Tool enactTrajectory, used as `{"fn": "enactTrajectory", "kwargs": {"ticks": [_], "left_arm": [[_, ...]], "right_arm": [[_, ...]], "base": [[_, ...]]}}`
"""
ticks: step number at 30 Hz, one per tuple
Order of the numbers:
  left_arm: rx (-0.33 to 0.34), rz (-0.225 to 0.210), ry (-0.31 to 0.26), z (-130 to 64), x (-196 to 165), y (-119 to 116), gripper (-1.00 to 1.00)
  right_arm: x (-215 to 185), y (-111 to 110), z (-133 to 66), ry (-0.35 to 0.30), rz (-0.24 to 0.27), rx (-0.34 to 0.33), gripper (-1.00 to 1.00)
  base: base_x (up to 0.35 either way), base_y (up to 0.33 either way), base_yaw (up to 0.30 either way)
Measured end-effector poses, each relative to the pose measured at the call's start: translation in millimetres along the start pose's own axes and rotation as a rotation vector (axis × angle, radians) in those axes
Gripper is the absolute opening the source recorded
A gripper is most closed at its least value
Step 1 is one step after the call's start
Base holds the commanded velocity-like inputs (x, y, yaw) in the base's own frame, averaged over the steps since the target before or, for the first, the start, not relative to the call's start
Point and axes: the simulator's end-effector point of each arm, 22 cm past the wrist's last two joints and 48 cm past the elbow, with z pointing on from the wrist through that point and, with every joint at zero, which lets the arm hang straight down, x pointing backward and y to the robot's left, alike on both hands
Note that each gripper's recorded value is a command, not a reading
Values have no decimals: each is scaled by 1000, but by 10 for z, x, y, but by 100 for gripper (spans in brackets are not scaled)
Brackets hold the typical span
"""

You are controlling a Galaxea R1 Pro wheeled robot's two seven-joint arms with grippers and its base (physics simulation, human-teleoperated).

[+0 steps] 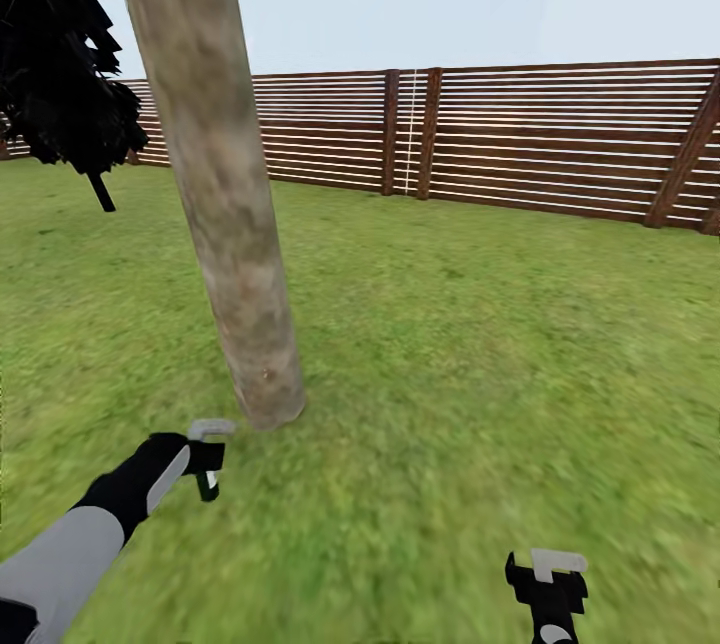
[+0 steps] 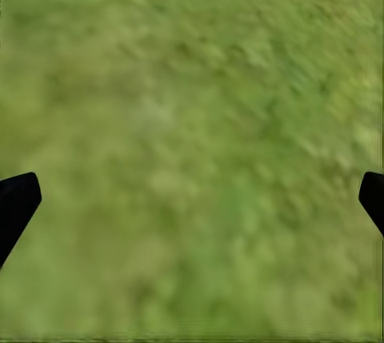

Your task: In the garden, pick up the pesticide atomizer on the floor and spray pesticide onto both trees until each tree trunk is fully covered.

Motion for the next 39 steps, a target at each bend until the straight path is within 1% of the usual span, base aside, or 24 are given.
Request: {"fn": "enactTrajectory", "kwargs": {"ticks": [1, 6, 8, 9, 10, 11, 12, 14, 15, 16, 17, 18, 20, 21, 23, 25, 27, 28, 29, 31, 33, 35, 37, 39], "left_arm": [[1, 2, 2, 0, 4, -13, -100], [105, 4, -25, -45, -142, -752, -100], [122, 14, -30, -102, -240, -880, -100], [124, 21, -26, -166, -350, -886, -100], [97, 3, -15, -244, -502, -584, -100], [11, 10, -16, -283, -544, 60, -100], [-8, 9, -16, -300, -547, 226, -100], [94, 1, -35, -312, -626, -365, -100], [105, 15, -42, -325, -655, -488, -100], [134, 18, -51, -347, -693, -690, -100], [149, 23, -56, -367, -724, -807, -100], [152, 27, -62, -395, -787, -837, -100], [146, 26, -57, -439, -870, -791, -100], [133, 26, -55, -448, -889, -699, -100], [88, 23, -57, -477, -940, -376, -100], [70, 21, -66, -509, -987, -224, -100], [71, 23, -66, -509, -978, -227, -100], [90, 27, -83, -555, -1075, -341, -100], [94, 35, -99, -616, -1175, -383, -100], [102, 42, -100, -686, -1239, -432, -100], [111, 53, -104, -808, -1356, -483, -100], [106, 56, -107, -869, -1418, -445, -100], [107, 59, -96, -936, -1464, -442, -100], [117, 65, -77, -983, -1459, -508, -100]], "right_arm": [[0, 1, 0, 0, 0, 0, 100], [1, -1, -1, 0, 0, 0, 100], [-1, -1, -2, 0, 0, 0, 100], [-1, -1, -2, 0, 0, 0, 100], [1, -4, -2, 0, 0, 1, 100], [1, -1, -2, 0, -1, 0, 100], [2, 0, -2, 0, -1, 0, 100], [2, -3, -2, 0, 0, 0, 100], [1, -3, -2, 0, 0, 0, 100], [0, -3, -2, 0, 0, 0, 100], [2, -4, -2, 0, 0, 0, 100], [2, -6, -1, 0, 0, 1, 100], [3, -5, -1, 0, -1, 0, 100], [3, -7, -1, 1, -1, 1, 100], [1, -4, -1, 0, -1, 0, 100], [0, -10, 1, 0, -1, 1, 100], [0, -4, 0, 0, -1, 0, 100], [-3, 0, -1, -1, -1, -1, 100], [-2, 2, 0, -1, -1, -1, 100], [-2, 4, 1, -1, -2, -1, 100], [-3, 4, 0, -1, -2, -2, 100], [-4, 3, -1, -1, -2, -1, 100], [-4, 3, -1, -1, -2, -1, 100], [-4, -3, 0, -2, -2, -1, 100]], "base": [[-287, 0, 0], [-192, 0, 0], [-23, 0, 0], [-2, 0, 0], [0, 0, 0], [0, 0, 0], [0, 0, 0], [0, 0, 0], [0, 0, 0], [0, 0, 0], [0, 0, 0], [0, 0, 0], [0, 0, 0], [0, 0, 0], [0, 0, 0], [0, 0, 0], [-26, 0, 10], [-215, 0, 153], [-261, 0, 197], [-301, 0, 233], [-193, 0, 207], [-55, 0, 67], [-17, 0, 20], [-4, 0, 5]]}}
